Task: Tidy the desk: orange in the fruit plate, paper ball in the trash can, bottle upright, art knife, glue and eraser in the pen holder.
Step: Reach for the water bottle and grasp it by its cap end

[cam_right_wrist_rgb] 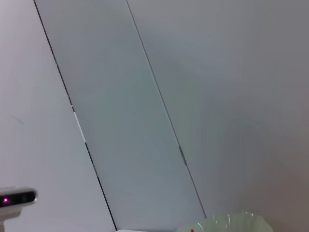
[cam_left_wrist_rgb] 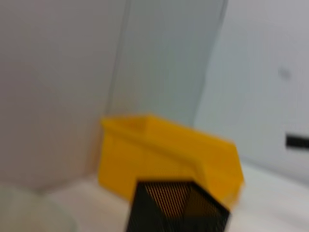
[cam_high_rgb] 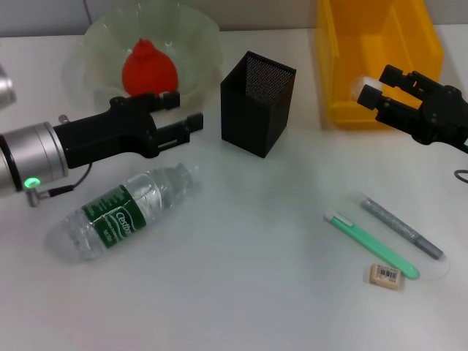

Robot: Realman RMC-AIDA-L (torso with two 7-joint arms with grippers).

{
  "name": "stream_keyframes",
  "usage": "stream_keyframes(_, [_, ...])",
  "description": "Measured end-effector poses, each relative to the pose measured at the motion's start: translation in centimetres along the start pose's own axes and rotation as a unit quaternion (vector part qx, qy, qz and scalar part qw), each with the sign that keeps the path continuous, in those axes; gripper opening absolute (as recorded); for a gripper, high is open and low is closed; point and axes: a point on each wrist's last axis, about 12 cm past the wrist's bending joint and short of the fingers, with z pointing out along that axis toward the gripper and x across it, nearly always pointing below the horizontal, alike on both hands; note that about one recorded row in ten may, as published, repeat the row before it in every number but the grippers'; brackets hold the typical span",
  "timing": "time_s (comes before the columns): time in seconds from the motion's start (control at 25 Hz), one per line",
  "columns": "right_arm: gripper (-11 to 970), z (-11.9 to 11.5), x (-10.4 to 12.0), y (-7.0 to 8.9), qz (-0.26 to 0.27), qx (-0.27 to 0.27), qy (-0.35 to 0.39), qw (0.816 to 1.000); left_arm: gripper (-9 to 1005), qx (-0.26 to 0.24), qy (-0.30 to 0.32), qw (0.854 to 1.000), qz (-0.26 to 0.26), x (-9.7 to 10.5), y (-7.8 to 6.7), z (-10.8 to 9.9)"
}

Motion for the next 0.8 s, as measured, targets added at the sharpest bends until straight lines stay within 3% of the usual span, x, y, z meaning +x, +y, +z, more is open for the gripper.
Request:
stream_keyframes(0.04, [781,-0.1,0.0,0.0,0.001,0.001,-0.001,1.0,636,0.013,0.045,0.999,-0.002,-1.2,0.2,-0.1])
stream_keyframes(0.16, [782,-0.1,0.0,0.0,0.002,0.003,-0.002,1.0,636,0.017,0.103,0.995,-0.005,-2.5,0.3,0.2])
stream_keyframes(0.48, [782,0.0,0.1,-0.1,0.001,0.004,-0.002,1.0,635,0.019,0.185,0.982,-0.021,-3.8,0.2,2.2])
stream_keyframes(0.64, [781,-0.1,0.1,-0.1,0.001,0.005,-0.003,1.0,635,0.01,0.267,0.964,-0.01,-4.8,0.1,4.2])
stream_keyframes(0.8, [781,-0.1,0.1,-0.1,0.0,0.005,-0.001,1.0,634,0.001,0.294,0.956,0.001,-5.1,0.0,5.1])
